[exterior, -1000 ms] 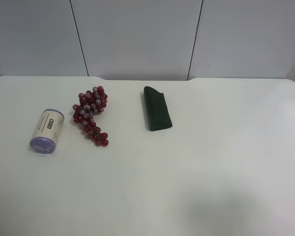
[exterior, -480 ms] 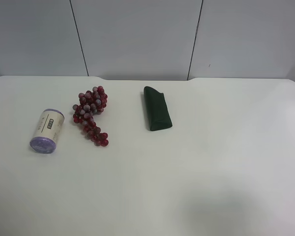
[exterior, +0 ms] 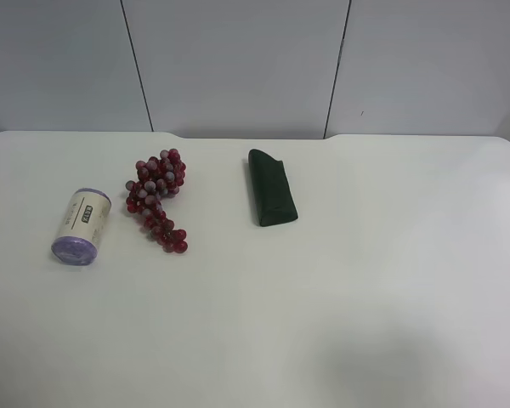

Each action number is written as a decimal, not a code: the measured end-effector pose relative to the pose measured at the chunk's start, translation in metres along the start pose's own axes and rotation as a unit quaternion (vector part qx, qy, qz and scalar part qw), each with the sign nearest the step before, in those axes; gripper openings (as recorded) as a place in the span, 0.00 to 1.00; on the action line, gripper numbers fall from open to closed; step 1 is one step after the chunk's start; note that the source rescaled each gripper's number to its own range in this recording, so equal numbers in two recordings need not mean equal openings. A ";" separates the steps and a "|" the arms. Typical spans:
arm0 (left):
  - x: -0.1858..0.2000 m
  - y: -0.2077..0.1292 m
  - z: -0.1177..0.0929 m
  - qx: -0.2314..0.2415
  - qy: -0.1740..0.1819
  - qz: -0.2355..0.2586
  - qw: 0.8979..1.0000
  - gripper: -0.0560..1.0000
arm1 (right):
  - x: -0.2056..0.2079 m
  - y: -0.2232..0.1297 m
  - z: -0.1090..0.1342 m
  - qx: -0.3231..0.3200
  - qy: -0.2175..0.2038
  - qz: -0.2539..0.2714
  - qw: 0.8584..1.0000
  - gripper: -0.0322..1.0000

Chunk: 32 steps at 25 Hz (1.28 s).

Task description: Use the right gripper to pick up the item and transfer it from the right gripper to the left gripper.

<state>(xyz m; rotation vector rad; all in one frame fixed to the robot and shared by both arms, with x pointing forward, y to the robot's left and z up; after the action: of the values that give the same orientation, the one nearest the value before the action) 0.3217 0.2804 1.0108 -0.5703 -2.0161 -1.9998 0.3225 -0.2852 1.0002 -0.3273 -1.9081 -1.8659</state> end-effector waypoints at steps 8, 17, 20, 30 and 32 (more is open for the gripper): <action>-0.001 0.002 -0.001 -0.003 0.017 -0.004 1.000 0.99 | 0.000 0.000 0.000 0.000 0.000 0.000 1.000 1.00; -0.001 0.002 -0.003 -0.008 0.012 -0.004 1.000 0.99 | 0.000 0.000 0.000 0.000 0.000 0.000 1.000 1.00; -0.001 0.002 -0.003 -0.008 0.012 -0.004 1.000 0.99 | 0.000 0.000 0.000 0.000 0.000 0.000 1.000 1.00; -0.001 0.002 -0.003 -0.008 0.012 -0.005 1.000 0.99 | 0.000 0.000 0.000 0.000 0.000 0.000 1.000 1.00; -0.001 0.002 -0.003 -0.008 0.012 -0.005 1.000 0.99 | 0.000 0.000 0.000 0.000 0.000 0.000 1.000 1.00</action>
<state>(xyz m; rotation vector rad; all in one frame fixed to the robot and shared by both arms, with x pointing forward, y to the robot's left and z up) 0.3232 0.2771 1.0123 -0.5396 -1.9935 -2.0210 0.3225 -0.2852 1.0002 -0.3273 -1.9081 -1.8659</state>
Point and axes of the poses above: a point on each arm's last joint axis where the gripper is mounted, x pointing back along that axis away from the gripper, z along the wrist's bending axis when the last joint is at zero, y = z × x, the point moved 10 cm from there along -x, pointing out along that axis toward the gripper, and after that the axes turned 1 degree about -x, right-handed, at the moved point
